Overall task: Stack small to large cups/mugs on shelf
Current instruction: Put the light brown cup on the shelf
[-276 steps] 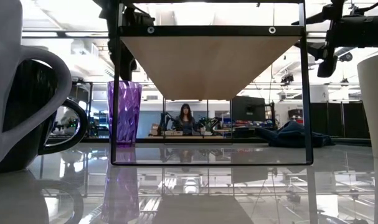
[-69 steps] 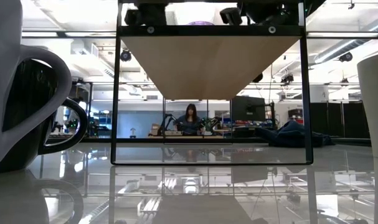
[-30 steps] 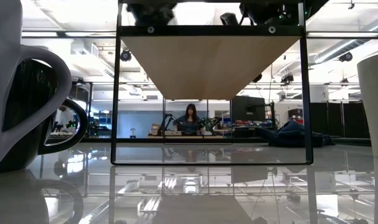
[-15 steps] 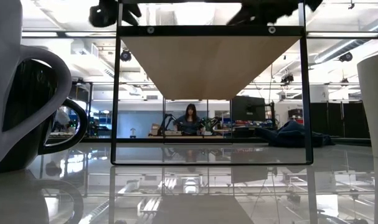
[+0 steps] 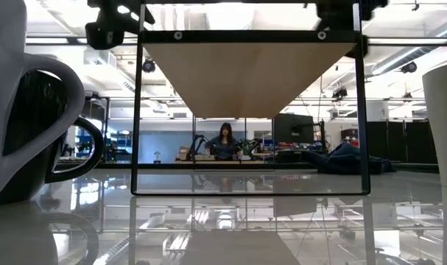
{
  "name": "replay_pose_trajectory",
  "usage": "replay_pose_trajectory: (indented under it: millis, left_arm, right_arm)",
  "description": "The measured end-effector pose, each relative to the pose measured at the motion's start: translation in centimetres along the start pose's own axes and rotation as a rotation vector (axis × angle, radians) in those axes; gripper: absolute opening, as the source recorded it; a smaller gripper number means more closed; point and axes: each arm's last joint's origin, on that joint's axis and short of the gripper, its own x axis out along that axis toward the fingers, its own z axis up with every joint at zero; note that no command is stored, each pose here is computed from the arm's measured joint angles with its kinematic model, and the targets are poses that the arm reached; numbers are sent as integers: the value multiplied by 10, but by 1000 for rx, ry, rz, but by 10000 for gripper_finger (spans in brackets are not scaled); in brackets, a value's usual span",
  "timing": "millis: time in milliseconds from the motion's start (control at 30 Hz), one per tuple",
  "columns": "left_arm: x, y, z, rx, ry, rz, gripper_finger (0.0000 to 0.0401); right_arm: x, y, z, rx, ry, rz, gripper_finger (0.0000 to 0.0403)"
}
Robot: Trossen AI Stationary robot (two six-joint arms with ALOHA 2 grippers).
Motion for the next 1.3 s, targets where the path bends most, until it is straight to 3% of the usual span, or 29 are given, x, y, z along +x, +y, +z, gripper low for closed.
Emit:
replay_pose_trajectory:
  millis: [267,633,733,900,1300]
  left_arm:
    - [-1,-5,-5,90,49,-59,93]
    - [-1,-2,-11,206,139,-68,93]
    - [-1,-1,-13,237,157,-56,93]
    - [-2,1,-15,251,179,-41,93]
    - [-2,2,-16,265,188,-36,93]
  right_arm:
    - [-17,21,-42,111,163,-14,91]
    - [-22,30,-105,388,183,-471,91]
    - [-21,30,-114,443,208,-556,91]
    - [-13,37,-122,510,274,-582,91]
    - [15,44,-131,480,338,-684,91]
